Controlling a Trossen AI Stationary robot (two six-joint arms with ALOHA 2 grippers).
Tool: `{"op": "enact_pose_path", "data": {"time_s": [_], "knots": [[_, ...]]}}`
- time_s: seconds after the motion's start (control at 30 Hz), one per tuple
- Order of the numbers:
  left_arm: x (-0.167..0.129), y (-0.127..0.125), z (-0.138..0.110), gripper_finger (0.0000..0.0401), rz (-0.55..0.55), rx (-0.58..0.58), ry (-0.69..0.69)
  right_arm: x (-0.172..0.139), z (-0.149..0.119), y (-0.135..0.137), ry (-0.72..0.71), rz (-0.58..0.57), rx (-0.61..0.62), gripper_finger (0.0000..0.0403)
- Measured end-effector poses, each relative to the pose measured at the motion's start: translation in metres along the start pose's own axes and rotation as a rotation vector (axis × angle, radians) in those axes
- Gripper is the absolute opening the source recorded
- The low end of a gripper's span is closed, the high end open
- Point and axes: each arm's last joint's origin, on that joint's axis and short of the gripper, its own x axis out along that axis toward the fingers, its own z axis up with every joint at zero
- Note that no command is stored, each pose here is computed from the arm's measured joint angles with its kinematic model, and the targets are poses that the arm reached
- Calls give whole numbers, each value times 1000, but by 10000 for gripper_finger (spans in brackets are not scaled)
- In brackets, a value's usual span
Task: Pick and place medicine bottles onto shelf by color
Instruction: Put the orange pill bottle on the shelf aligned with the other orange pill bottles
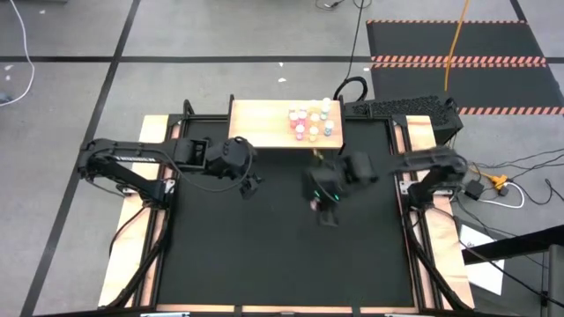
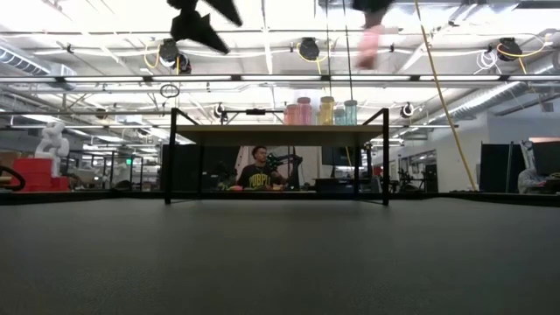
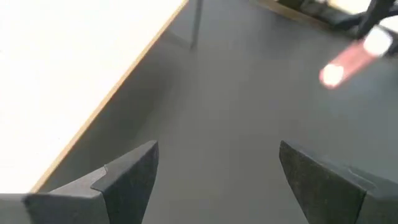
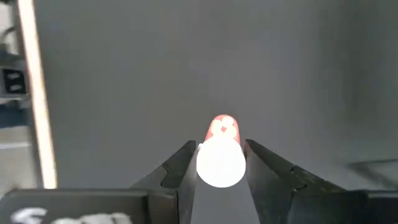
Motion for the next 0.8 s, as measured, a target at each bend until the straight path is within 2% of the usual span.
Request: {"op": "enact_pose_path", "data": {"time_s": [0.17,0.33,0.63,0.8], "knots": [[-7,13,-4,333,58,-6,47,-3,45,-38,7,-51,-63,117],[-15,22,-9,333,110,-33,91,1,76,-77,-28,-83,-55,116],[-28,36,-11,333,177,-66,105,-1,102,-125,-225,-126,35,116],[-28,40,-10,333,194,-77,103,-5,99,-153,-215,-211,77,116]]}}
